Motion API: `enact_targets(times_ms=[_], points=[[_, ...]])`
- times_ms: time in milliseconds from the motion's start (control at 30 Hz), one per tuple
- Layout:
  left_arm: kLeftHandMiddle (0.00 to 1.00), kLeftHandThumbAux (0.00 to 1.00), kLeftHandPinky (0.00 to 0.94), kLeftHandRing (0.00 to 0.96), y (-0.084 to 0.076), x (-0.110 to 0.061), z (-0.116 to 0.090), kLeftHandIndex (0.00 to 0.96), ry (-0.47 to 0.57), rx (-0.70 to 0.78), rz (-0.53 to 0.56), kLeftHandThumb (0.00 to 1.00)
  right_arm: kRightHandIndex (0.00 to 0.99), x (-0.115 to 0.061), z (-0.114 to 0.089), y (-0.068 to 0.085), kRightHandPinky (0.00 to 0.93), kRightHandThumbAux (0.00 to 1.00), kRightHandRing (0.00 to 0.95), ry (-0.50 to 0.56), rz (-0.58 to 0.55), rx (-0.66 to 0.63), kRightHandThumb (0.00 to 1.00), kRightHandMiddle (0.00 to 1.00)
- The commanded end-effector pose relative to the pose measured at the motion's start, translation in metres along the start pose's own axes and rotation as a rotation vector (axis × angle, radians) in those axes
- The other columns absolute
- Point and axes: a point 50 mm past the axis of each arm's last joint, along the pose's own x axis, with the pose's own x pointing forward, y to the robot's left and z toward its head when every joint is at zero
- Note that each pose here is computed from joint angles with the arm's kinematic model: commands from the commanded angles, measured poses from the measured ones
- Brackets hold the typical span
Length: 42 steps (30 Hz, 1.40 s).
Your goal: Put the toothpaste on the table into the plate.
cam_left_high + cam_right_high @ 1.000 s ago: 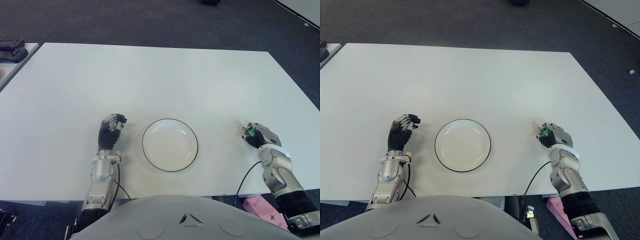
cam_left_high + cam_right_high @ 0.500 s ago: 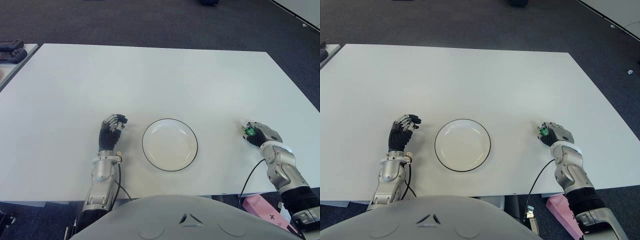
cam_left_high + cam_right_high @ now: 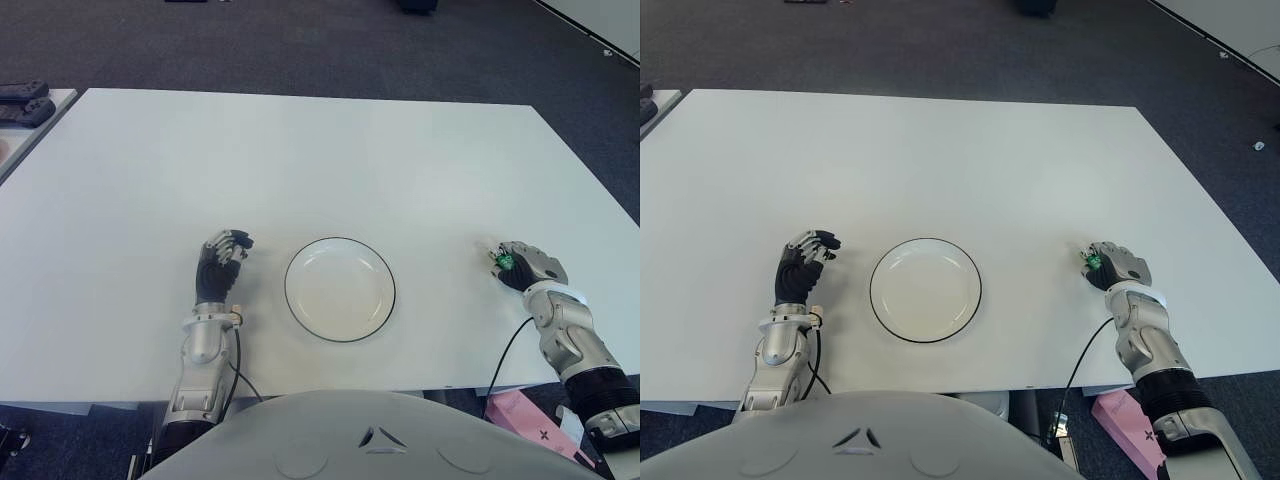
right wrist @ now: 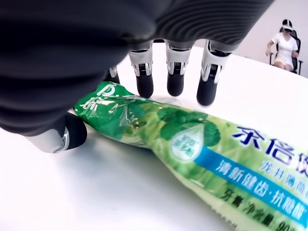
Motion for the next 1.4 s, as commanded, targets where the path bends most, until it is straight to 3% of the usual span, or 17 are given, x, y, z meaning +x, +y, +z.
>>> enact_targets(times_ms=[33, 233, 300, 533, 833, 1400], points=[[0.475, 0.72, 0.443, 0.449, 0.002, -0.001, 0.001, 0.429, -0.005, 0.0, 0.009, 0.714, 0.363, -0.01, -0.008, 0.048, 0.351, 0.618, 0.276, 0.034, 0.187, 0.026, 0.683, 0.278], [0.473, 0.721, 0.442, 0.448, 0.003, -0.002, 0.001, 0.429, -0.006, -0.002, 0.013, 0.716, 0.424, 0.001, -0.014, 0.054, 0.444, 0.693, 0.391, 0.056, 0.178, 0.049, 0.718, 0.391], [0.473, 0.721, 0.442, 0.448, 0.003, -0.002, 0.001, 0.429, -0.006, -0.002, 0.014, 0.716, 0.45, 0.003, -0.016, 0.056, 0.501, 0.684, 0.454, 0.062, 0.175, 0.051, 0.781, 0.411], [0.48, 0.72, 0.448, 0.457, 0.004, -0.002, 0.001, 0.429, 0.0, 0.002, 0.016, 0.715, 0.418, 0.003, -0.013, 0.053, 0.668, 0.674, 0.636, 0.057, 0.135, 0.032, 0.843, 0.51], [0.474, 0.721, 0.439, 0.447, 0.004, -0.002, 0.001, 0.429, 0.003, -0.002, 0.023, 0.716, 0.409, 0.0, -0.009, 0.049, 0.765, 0.675, 0.72, 0.063, 0.086, 0.011, 0.845, 0.561], [0.472, 0.72, 0.444, 0.449, 0.005, -0.002, 0.001, 0.429, 0.002, -0.002, 0.028, 0.716, 0.411, -0.004, -0.004, 0.044, 0.766, 0.68, 0.74, 0.029, -0.019, 0.116, 0.841, 0.567]])
